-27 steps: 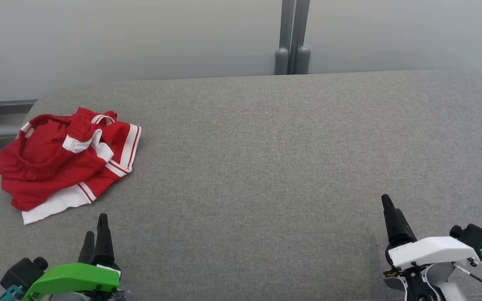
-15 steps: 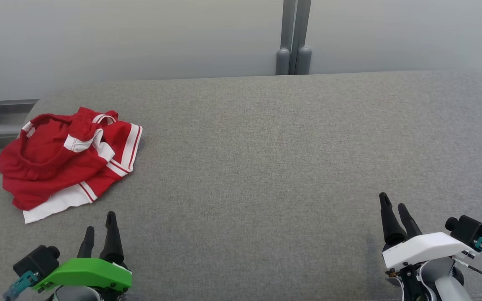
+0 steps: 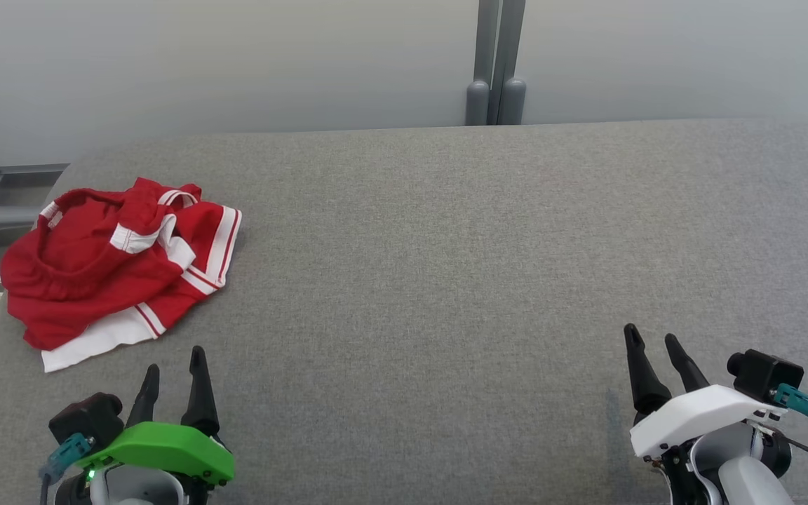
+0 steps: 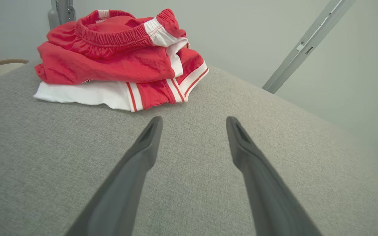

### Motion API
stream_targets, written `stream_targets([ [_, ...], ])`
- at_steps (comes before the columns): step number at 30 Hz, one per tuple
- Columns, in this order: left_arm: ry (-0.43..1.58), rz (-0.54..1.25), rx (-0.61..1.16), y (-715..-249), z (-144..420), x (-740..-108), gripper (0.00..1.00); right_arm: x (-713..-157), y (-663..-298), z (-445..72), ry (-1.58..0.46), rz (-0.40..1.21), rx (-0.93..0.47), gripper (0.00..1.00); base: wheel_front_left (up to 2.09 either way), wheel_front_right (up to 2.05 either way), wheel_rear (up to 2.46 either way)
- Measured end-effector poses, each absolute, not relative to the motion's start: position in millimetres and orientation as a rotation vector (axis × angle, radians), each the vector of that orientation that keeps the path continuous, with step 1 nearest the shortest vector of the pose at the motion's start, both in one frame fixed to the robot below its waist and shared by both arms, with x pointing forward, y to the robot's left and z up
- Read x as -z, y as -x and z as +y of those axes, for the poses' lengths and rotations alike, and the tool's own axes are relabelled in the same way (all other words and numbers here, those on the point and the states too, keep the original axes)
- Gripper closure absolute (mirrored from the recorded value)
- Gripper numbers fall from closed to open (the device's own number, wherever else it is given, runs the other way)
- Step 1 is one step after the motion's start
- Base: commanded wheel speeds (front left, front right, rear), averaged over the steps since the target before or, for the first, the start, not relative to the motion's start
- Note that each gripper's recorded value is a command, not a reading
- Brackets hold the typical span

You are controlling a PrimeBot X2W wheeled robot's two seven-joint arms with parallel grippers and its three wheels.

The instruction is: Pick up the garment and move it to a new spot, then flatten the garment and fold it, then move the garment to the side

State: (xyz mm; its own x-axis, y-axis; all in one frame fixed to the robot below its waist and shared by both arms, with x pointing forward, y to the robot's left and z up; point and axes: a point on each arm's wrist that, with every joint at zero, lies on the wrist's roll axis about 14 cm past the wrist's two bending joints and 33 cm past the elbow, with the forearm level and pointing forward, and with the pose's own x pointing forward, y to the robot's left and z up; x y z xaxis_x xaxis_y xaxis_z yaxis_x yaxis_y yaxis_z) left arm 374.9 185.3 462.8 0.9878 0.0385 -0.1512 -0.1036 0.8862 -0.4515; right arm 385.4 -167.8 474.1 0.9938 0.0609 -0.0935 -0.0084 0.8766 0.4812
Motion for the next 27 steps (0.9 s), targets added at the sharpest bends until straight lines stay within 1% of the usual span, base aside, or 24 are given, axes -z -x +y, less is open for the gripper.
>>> stream_targets([
  [14, 0.298, 0.116, -0.009, -377.7, 175.1, -467.5, 0.0, -478.0, -387.8, -157.0, -0.318, 0.107, -0.095, 0.0, 0.0, 0.0, 0.0],
  [27, 0.198, 0.105, 0.004, -377.8, 176.1, -465.9, 0.0, -478.3, -387.8, -149.9, -0.204, 0.105, -0.13, 0.0, 0.0, 0.0, 0.0],
])
